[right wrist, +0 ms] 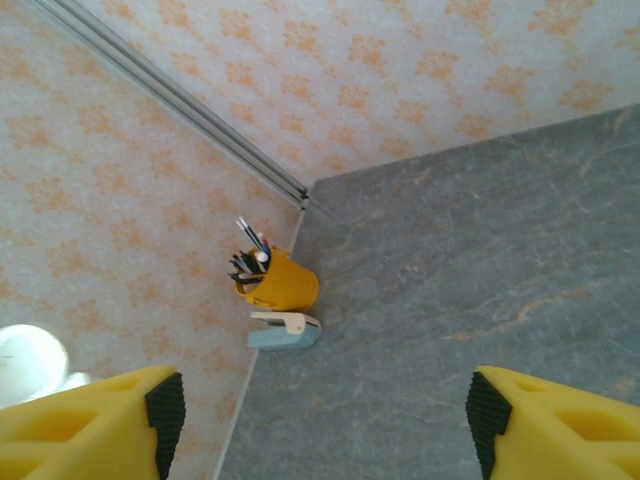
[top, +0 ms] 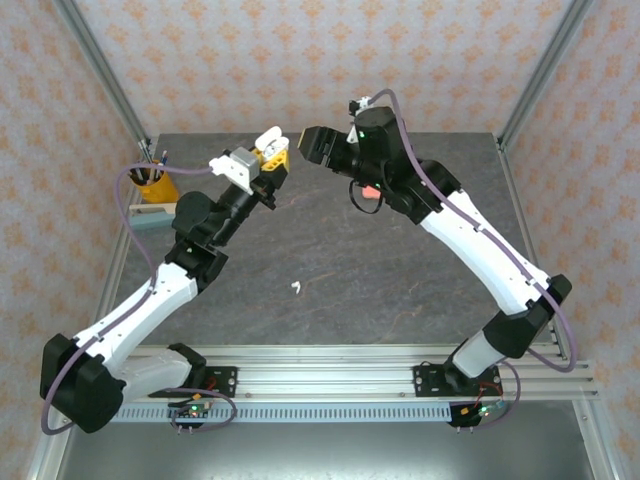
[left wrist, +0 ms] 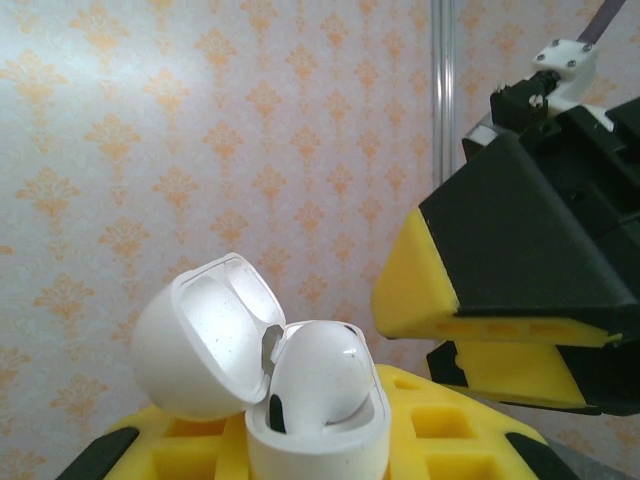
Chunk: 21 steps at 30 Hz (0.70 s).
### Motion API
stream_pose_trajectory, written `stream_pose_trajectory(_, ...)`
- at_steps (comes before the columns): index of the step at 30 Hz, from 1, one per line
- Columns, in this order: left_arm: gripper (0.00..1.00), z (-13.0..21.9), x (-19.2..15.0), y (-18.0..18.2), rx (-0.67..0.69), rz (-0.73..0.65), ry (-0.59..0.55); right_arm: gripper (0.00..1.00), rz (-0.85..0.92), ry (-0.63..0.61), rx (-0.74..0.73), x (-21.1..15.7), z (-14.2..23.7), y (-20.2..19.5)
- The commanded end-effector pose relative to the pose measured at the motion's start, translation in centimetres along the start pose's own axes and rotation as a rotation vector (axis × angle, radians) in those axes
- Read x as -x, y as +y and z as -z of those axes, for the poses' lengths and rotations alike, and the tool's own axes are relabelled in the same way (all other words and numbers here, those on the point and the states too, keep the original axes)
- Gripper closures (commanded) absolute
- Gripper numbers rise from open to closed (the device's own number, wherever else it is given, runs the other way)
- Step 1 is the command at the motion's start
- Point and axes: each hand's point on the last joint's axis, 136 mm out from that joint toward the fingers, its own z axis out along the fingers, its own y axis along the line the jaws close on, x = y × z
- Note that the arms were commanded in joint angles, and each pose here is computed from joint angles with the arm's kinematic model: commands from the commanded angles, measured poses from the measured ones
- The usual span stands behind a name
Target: Insert the wireless bluetooth earbuds into the charging case
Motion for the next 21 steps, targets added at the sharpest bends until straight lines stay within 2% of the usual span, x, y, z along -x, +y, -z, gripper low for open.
stream_pose_trajectory(1, 1.0, 0.6, 0.4, 0.7, 0.048, -0.042, 0.0, 0.22, -0.032, 0.005, -0.049, 0.6, -0.3, -0.3)
stream_pose_trajectory(11, 1.0, 2.2, 0.1, 2.8, 0.168, -0.059, 0.029, 0.21, -0.093, 0.007, -0.028, 3.9, -1.3, 2.8)
stream_pose_trajectory(21, 1.0, 1.2, -0.2, 3.1, 0.171, -0.074, 0.043, 0.21, -0.128, -0.056, 0.012, 7.1, -0.5, 3.3)
